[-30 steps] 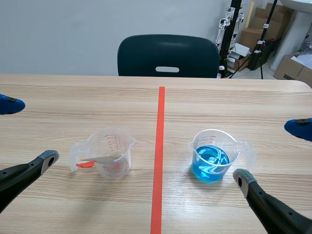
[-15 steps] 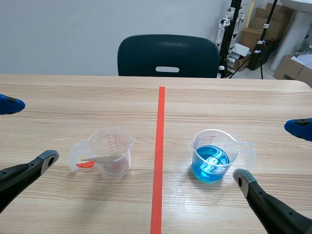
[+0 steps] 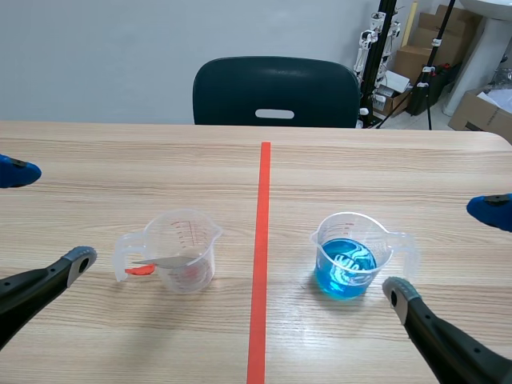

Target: Do the redox reaction experiment. return to the home posture

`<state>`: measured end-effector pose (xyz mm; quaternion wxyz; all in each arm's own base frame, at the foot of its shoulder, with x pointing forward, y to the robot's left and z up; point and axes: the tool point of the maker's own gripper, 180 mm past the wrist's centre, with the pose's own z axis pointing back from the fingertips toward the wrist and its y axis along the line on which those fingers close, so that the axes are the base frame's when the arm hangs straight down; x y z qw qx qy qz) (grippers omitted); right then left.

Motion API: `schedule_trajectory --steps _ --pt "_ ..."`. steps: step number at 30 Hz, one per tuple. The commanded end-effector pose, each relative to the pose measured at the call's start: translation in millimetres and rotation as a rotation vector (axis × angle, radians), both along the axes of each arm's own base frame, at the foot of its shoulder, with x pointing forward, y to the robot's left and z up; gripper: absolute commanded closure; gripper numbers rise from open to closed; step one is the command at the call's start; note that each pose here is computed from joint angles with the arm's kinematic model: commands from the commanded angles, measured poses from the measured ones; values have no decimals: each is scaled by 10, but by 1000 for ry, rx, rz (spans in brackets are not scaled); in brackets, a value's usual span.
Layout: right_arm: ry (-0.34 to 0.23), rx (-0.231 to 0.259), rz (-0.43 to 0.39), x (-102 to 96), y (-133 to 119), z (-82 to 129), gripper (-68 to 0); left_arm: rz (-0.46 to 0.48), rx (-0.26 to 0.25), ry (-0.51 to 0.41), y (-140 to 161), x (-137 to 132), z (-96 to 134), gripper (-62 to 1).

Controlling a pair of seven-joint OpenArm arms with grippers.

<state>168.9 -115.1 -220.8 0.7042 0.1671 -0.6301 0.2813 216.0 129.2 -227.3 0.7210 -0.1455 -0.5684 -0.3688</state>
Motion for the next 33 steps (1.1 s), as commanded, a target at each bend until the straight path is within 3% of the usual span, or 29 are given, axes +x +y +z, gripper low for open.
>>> schedule_trajectory --steps 1,20,33 --pt "-41 23 1 40 21 119 -679 -4 -32 -16 -55 -2 66 -623" --pt "-40 24 1 39 21 119 -679 84 -59 -32 -6 -122 -15 -623" --pt "-41 24 1 39 21 120 -679 242 -135 -177 364 -422 340 -623"
